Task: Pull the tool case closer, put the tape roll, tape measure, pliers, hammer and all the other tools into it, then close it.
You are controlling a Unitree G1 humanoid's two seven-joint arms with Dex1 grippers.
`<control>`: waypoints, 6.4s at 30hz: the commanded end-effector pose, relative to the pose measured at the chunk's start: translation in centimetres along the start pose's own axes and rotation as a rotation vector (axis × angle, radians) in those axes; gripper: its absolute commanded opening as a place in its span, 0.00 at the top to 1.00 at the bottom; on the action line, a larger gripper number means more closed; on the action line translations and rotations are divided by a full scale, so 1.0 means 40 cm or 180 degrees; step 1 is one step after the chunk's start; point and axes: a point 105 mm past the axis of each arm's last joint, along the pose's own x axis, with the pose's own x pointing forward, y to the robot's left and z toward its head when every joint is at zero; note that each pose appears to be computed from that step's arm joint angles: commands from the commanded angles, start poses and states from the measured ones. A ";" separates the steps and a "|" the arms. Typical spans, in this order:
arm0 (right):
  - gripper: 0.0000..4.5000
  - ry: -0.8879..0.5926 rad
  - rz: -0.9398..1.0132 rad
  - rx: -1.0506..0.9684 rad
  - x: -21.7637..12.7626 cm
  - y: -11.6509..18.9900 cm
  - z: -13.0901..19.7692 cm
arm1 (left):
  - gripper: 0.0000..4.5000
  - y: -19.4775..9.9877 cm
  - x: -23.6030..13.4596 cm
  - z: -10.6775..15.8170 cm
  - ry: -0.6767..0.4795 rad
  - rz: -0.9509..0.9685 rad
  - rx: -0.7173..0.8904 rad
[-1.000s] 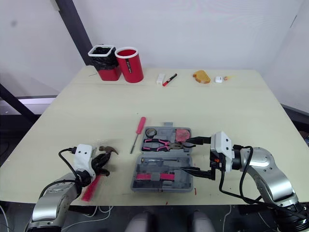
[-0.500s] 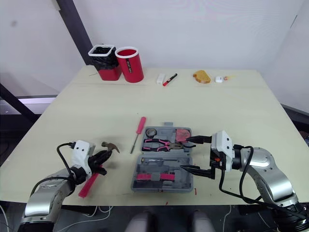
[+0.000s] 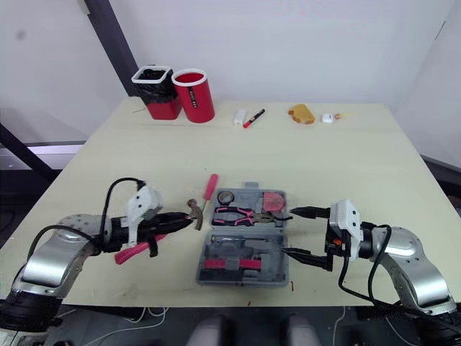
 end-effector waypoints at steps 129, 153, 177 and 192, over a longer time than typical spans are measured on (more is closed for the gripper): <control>0.00 -0.0158 -0.1596 0.0274 -0.182 -0.074 -0.074 | 0.88 0.044 0.004 -0.068 -0.1076 0.0618 -0.0573; 0.00 0.0145 -0.2219 0.0447 -0.295 0.004 -0.150 | 0.00 -0.026 -0.204 -0.282 -0.0619 0.2071 -0.1261; 0.00 -0.0339 -0.0818 0.0056 -0.059 -0.015 0.048 | 0.00 0.119 0.031 -0.189 -0.0301 0.1838 -0.1249; 0.00 -0.0321 -0.0767 -0.0011 -0.048 -0.015 0.035 | 0.00 0.188 0.158 -0.168 -0.0125 0.2053 -0.1480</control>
